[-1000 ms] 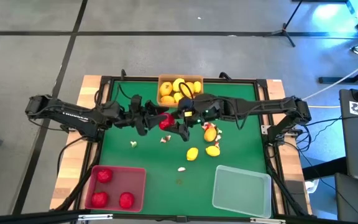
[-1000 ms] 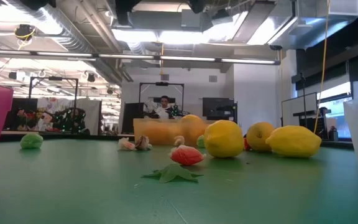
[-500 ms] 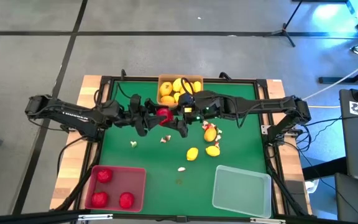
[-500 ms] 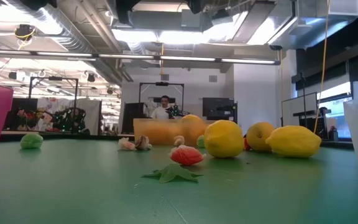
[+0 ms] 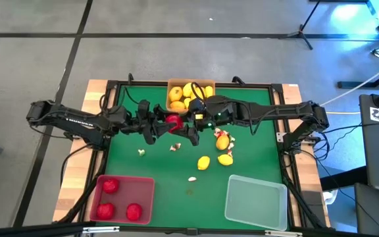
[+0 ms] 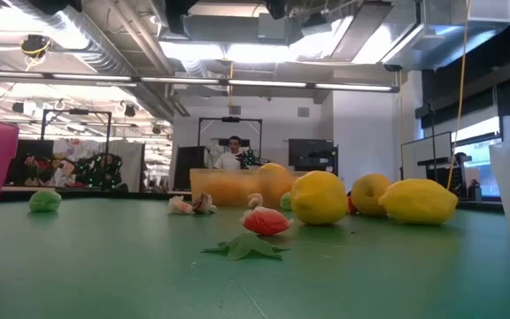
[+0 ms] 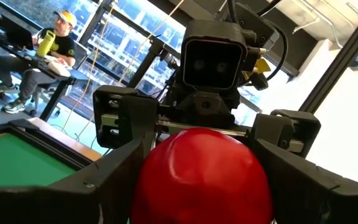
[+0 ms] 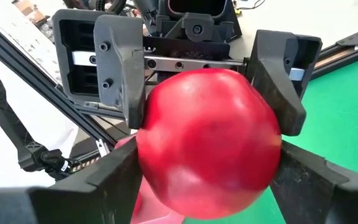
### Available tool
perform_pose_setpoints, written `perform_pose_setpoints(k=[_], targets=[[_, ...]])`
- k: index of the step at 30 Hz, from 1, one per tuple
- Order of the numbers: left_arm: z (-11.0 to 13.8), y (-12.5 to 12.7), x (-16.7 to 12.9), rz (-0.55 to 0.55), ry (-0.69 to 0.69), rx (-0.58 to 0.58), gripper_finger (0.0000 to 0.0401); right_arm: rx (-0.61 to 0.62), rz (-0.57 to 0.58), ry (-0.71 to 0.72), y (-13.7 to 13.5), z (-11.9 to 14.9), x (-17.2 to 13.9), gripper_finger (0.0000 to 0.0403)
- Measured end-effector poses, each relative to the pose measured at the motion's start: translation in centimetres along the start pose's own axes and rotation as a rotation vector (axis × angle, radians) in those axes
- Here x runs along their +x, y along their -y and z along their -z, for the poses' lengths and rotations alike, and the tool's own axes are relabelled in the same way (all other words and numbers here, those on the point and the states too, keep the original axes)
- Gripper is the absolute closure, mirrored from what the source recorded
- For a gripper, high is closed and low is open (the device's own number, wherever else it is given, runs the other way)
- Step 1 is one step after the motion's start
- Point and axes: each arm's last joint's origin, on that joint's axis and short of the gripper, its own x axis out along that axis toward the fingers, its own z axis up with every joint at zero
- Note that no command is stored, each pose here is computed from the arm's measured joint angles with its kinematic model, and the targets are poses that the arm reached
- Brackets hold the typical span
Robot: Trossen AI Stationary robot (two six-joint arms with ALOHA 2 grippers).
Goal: Sort produce into baskets
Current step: Put the tomato into the red bin
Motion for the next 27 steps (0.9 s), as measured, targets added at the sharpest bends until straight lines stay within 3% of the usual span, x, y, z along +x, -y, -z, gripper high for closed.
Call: perform_pose_setpoints(k=[11,16,27], targets=[[0.0,0.0,0.0,-0.005,-0.002,-0.01,0.0116,0.002,0.018,0.029,0.0,-0.2,0.1,0.0019],[0.1,0.0,0.0,-0.004,-0.005,0.008,0.0116,0.002,-0.019,-0.013,0.0,0.0,0.1,0.0023],[-0.1,-0.2,0.0,-0.013,0.021,-0.006,0.0116,0.012,0.024,-0.124,0.5,1.0,-0.1,0.0028]])
